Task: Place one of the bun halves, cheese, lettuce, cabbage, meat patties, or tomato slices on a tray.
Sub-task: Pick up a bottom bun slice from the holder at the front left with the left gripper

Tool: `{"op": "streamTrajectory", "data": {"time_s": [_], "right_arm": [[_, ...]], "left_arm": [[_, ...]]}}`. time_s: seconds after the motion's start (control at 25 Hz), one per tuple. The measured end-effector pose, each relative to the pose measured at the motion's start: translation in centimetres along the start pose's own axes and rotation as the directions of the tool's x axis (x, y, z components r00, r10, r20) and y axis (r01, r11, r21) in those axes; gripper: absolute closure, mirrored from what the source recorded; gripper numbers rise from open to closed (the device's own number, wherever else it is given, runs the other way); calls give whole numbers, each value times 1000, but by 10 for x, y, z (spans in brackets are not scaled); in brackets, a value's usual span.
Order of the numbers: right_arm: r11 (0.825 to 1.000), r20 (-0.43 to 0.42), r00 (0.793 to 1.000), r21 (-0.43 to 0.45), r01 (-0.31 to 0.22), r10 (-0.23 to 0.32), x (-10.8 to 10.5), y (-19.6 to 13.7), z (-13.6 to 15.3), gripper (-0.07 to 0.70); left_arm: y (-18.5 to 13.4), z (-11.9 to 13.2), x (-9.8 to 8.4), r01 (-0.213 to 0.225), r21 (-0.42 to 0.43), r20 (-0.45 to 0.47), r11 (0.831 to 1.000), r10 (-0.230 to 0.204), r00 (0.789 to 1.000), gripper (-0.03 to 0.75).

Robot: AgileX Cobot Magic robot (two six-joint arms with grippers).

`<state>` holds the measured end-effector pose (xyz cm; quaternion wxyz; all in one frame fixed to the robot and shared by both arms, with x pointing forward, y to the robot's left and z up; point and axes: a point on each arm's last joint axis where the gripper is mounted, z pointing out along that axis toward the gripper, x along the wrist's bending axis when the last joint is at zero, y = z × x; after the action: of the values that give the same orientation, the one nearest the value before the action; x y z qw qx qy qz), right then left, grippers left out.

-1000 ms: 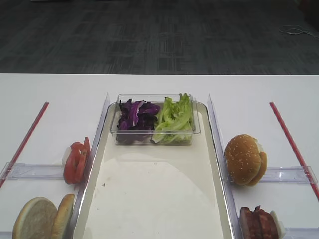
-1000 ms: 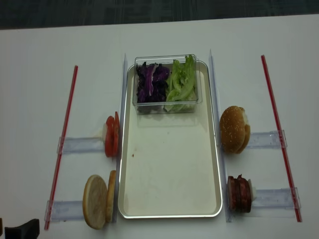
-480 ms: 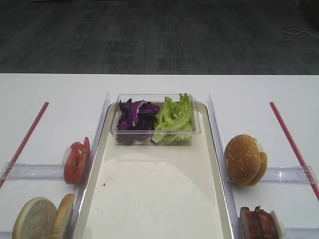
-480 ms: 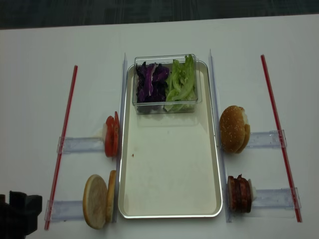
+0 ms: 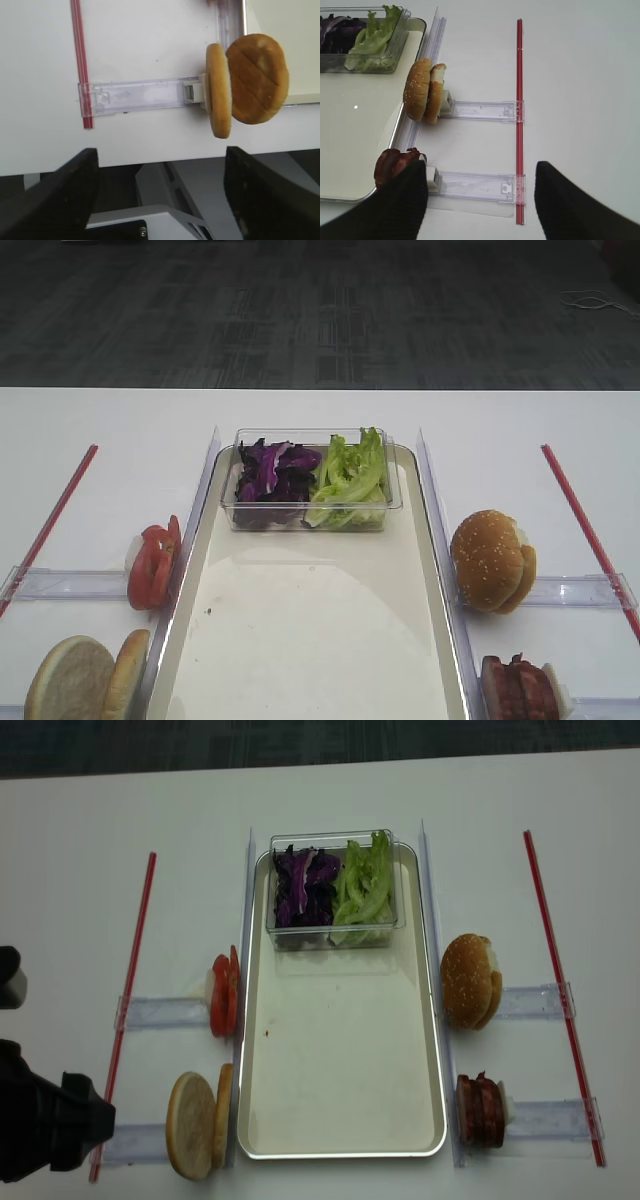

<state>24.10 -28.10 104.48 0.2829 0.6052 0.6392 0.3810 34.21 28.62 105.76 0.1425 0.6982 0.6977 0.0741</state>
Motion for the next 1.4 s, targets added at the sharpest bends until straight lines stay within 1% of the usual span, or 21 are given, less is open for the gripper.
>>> {"op": "streamTrajectory", "data": {"time_s": [0.16,0.32,0.44,0.6,0.84,1.2,1.28,1.4], "right_arm": [[1000,0,1000,0,-1,1,0,0,0,162],[1000,0,1000,0,-1,1,0,0,0,162],[1000,0,1000,0,-1,1,0,0,0,162],[1000,0,1000,0,-1,1,0,0,0,162],[1000,0,1000,0,-1,1,0,0,0,162],[1000,0,1000,0,-1,1,0,0,0,162],[1000,0,1000,0,-1,1,0,0,0,162],[1000,0,1000,0,-1,1,0,0,0,162]], "left_arm": [[12,1,-1,-4,21,-9,1000,5,1000,190],[28,5,-2,-25,55,-7,998,25,1000,190],[37,8,-3,-30,79,-7,996,31,999,190],[45,18,-3,-40,129,-8,991,42,999,190],[53,31,-3,-37,188,-9,981,40,999,190],[54,33,-4,2,191,-10,982,0,1000,190],[54,33,-5,17,192,1,981,-17,1000,190],[54,33,-7,28,194,24,981,-33,999,190]]}}
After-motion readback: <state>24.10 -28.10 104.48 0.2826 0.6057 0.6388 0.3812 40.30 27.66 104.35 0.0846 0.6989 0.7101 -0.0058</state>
